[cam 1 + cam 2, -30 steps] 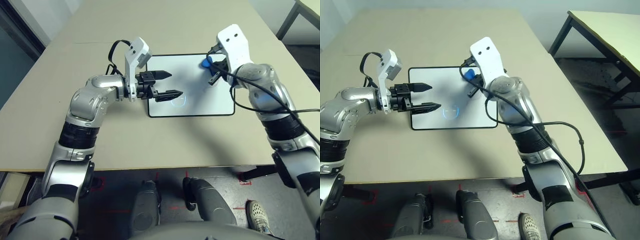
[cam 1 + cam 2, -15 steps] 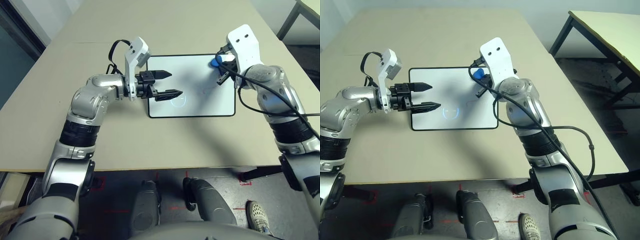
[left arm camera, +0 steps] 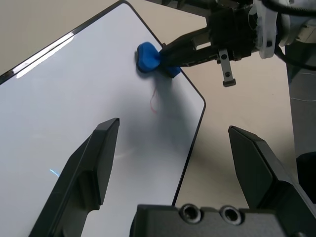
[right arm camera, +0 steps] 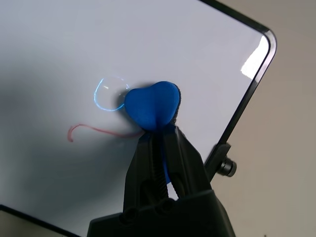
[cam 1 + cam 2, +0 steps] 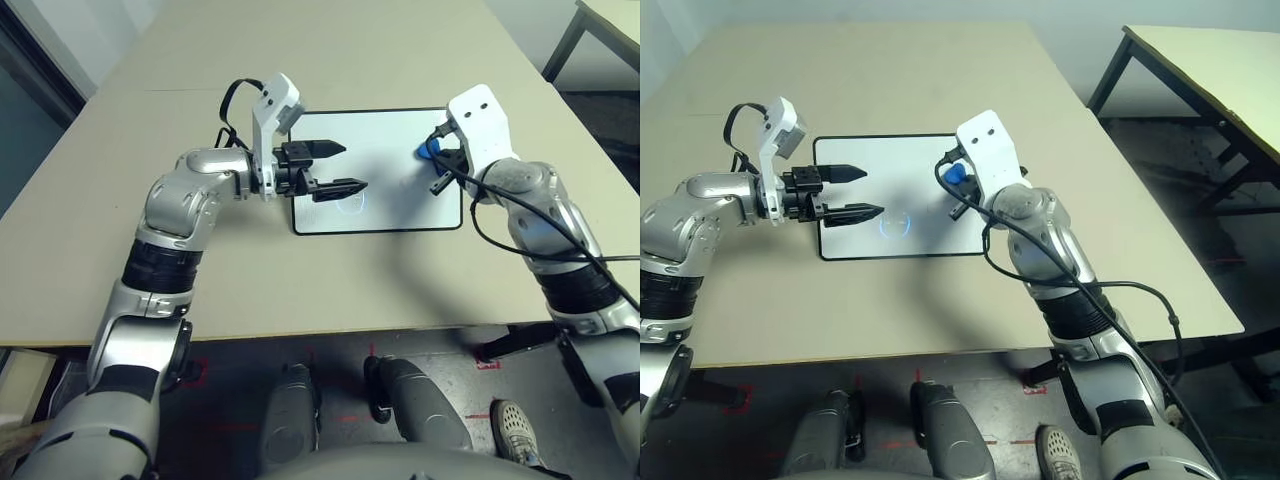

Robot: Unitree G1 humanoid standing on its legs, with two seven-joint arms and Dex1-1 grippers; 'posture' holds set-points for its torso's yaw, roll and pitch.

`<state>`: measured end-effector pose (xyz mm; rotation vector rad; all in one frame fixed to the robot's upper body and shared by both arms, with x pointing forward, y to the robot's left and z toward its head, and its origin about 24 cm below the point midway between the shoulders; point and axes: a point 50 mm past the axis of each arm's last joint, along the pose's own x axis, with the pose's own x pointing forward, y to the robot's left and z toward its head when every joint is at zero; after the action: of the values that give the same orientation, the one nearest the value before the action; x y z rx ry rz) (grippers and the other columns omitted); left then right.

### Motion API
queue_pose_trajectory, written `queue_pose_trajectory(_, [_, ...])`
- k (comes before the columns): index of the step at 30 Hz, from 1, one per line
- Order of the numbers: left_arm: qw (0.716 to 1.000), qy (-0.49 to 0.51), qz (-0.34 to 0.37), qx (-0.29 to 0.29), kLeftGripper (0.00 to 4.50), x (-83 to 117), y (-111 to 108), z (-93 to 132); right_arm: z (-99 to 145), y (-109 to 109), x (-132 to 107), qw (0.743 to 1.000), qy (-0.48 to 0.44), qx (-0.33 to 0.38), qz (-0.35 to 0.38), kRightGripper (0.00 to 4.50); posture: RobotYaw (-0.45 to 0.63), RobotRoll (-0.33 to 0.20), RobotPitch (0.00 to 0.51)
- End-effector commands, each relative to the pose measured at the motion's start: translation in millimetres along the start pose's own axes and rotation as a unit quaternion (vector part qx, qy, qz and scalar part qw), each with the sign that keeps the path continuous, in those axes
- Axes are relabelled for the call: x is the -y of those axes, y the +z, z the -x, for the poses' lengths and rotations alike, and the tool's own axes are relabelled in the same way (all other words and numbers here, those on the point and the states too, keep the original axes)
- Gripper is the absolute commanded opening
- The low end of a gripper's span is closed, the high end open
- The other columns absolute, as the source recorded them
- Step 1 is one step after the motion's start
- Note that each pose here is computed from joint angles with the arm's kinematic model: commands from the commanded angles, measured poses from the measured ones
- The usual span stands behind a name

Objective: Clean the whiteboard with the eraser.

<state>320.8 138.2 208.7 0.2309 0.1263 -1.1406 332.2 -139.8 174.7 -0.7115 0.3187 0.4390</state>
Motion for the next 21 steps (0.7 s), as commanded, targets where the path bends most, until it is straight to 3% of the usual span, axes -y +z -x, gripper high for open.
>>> queue_pose_trajectory(1, [1.000,-0.007,-0.007,-0.004,4.50,3,3,-2,-14,-27,-23,0.996,0.055,-0.068,-0.022,0.01,-0.15,0.000,0.161])
queue_pose_trajectory(6, [1.000,-0.006,-0.006,-0.004,4.50,2,3,0,-14,-16,-11,0.998,0.029,-0.043,-0.025,0.01,-0.15,0.000,0.163])
queue_pose_trajectory(13, [1.000,-0.006,-0.004,-0.004,4.50,1,-1,-1,-10,20,17,0.998,-0.030,0.033,-0.032,0.01,-0.15,0.000,0.164])
queue_pose_trajectory(21, [1.000,-0.003,-0.003,-0.003,4.50,0,-3,0,-13,14,7,0.999,-0.010,0.025,-0.032,0.01,-0.14,0.000,0.164])
